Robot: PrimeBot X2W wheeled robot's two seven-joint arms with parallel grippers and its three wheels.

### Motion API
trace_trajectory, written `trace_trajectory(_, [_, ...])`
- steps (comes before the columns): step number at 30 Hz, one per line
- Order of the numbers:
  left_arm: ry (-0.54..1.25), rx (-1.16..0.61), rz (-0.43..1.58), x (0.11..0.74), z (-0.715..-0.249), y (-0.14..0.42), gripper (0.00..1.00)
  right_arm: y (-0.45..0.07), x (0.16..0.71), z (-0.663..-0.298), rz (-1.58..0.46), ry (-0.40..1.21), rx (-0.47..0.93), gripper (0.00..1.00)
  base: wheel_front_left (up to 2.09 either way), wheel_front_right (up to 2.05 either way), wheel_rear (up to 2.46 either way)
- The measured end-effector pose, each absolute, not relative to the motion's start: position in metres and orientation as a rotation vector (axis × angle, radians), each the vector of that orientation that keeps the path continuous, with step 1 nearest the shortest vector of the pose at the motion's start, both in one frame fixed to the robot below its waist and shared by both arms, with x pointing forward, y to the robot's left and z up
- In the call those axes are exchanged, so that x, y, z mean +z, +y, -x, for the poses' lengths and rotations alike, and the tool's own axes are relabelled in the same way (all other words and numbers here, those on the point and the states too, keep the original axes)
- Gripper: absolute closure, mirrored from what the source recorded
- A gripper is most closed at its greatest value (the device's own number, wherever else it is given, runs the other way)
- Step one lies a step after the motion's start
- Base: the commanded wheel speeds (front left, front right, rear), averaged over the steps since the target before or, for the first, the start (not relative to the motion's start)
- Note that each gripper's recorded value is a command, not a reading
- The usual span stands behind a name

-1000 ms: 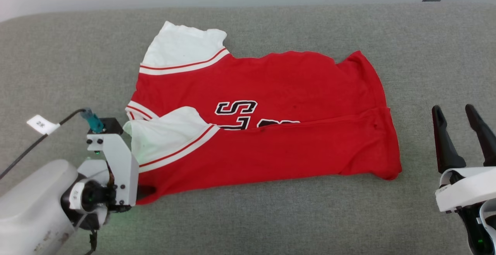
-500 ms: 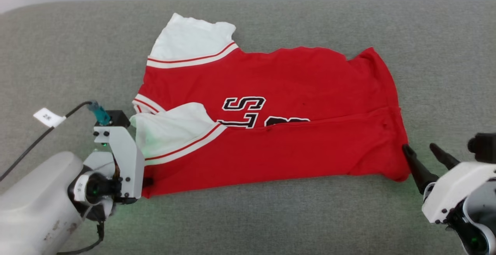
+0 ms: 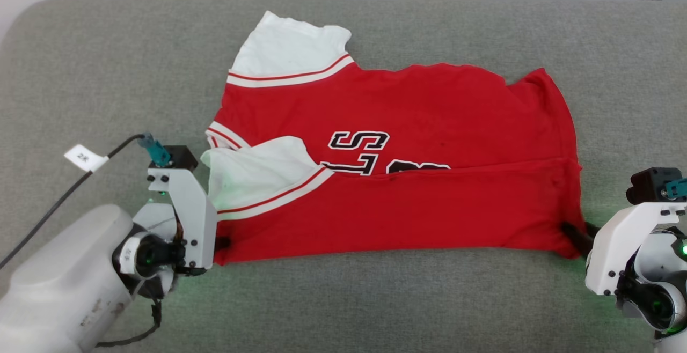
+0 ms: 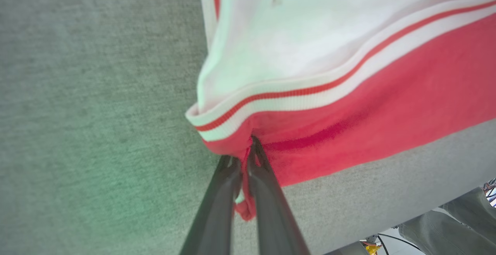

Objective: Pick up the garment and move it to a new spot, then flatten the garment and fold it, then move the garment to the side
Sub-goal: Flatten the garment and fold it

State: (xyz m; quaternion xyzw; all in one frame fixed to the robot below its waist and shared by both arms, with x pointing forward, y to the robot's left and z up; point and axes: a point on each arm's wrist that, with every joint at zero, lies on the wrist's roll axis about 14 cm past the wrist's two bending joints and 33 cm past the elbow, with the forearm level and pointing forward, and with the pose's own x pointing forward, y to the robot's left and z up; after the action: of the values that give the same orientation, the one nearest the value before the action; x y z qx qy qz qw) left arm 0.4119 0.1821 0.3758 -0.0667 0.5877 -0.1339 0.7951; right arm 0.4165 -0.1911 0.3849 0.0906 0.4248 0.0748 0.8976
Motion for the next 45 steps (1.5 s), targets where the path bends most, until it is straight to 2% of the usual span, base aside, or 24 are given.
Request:
trace_trajectory(14, [1.242, -0.286, 0.134, 0.389, -0.401, 0.189, 1.00, -0.197, 0.395, -0.413, -0.175, 0.884, 0.166, 1.00, 0.00, 0.00, 0.00])
trace_trajectory(25, [1.280, -0.278, 0.066, 0.404, -0.370, 0.199, 1.00, -0.203, 0.409, -0.382, -0.133, 0.938, 0.194, 1.00, 0.00, 0.00, 0.00])
trace_trajectory(33, [1.365, -0.263, 0.062, 0.391, -0.341, 0.201, 1.00, -0.200, 0.394, -0.347, -0.175, 1.047, 0.195, 1.00, 0.00, 0.00, 0.00])
trace_trajectory(39, [1.388, -0.255, 0.073, 0.378, -0.335, 0.201, 1.00, -0.197, 0.384, -0.340, -0.209, 1.061, 0.185, 1.00, 0.00, 0.00, 0.00])
trace_trajectory(40, [1.387, -0.251, 0.075, 0.377, -0.335, 0.201, 0.94, -0.197, 0.383, -0.340, -0.211, 1.062, 0.185, 1.00, 0.00, 0.00, 0.00])
trace_trajectory(41, [1.387, -0.249, 0.076, 0.375, -0.336, 0.201, 0.78, -0.196, 0.382, -0.340, -0.213, 1.061, 0.184, 1.00, 0.00, 0.00, 0.00])
trace_trajectory(42, [1.385, -0.248, 0.076, 0.374, -0.336, 0.202, 0.58, -0.196, 0.381, -0.341, -0.214, 1.061, 0.184, 0.85, 0.00, 0.00, 0.00])
trace_trajectory(43, [1.379, -0.242, 0.076, 0.374, -0.338, 0.203, 0.36, -0.196, 0.381, -0.342, -0.214, 1.056, 0.184, 0.60, 0.00, 0.00, 0.00])
trace_trajectory(44, [1.379, -0.242, 0.077, 0.373, -0.338, 0.203, 0.13, -0.196, 0.381, -0.343, -0.213, 1.055, 0.184, 0.13, 0.00, 0.00, 0.00])
trace_trajectory(45, [1.376, -0.243, 0.078, 0.373, -0.339, 0.204, 0.01, -0.196, 0.381, -0.343, -0.212, 1.054, 0.184, 0.02, 0.00, 0.00, 0.00])
